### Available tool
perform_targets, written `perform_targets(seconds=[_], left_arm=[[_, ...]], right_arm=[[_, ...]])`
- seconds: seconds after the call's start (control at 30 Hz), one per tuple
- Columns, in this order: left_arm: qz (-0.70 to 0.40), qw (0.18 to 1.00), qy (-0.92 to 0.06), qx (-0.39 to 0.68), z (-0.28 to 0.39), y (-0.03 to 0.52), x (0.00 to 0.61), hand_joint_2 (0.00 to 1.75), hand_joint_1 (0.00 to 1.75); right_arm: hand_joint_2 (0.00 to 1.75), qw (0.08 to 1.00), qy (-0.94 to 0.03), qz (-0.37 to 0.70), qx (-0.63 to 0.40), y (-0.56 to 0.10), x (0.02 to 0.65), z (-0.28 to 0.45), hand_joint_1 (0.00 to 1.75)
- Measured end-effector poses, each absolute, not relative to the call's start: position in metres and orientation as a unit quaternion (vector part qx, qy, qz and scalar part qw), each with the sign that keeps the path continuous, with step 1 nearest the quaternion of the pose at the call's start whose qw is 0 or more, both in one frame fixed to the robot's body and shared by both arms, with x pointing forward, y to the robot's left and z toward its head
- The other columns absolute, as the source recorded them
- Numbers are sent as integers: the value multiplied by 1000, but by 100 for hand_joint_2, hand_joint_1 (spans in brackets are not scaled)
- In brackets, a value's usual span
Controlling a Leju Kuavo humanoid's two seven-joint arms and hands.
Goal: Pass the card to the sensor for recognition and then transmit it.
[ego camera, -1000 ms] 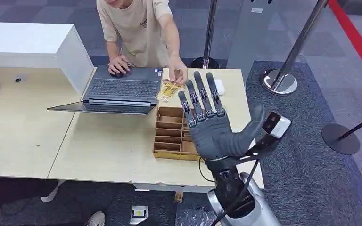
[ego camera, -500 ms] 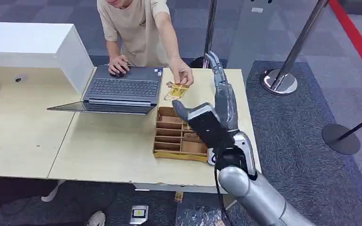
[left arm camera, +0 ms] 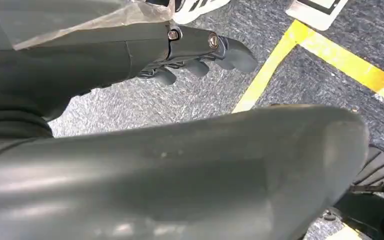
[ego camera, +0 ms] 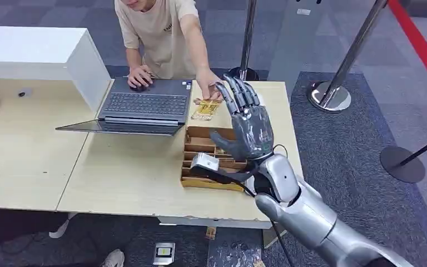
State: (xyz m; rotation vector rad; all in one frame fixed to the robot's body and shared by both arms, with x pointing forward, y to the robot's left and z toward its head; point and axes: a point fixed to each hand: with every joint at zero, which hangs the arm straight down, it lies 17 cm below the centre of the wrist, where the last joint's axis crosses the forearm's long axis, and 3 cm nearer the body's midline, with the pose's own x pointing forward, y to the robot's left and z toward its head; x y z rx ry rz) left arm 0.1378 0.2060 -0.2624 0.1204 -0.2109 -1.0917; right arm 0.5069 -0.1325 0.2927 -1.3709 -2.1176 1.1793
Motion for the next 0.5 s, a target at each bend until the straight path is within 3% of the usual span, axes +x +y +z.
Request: perform_targets(seconds=[0.33, 0.37, 0.4, 0.43, 0.5], left_arm=[[-529, 841, -100, 57, -262, 206, 139, 0, 0], [-529, 841, -100, 57, -262, 206, 139, 0, 0], [-530, 840, -101, 57, -262, 206, 140, 0, 0], [-531, 840, -101, 58, -262, 206, 140, 0, 0], [-532, 839, -101, 58, -262, 206, 140, 0, 0]], right_arm=[[175, 146, -726, 476, -475, -116, 502, 251, 0], [175, 145, -726, 477, -474, -115, 501, 249, 148], [175, 145, -725, 478, -473, -115, 501, 247, 148], [175, 147, -725, 479, -472, -114, 501, 244, 175], [175, 147, -727, 478, -470, -114, 500, 243, 175]])
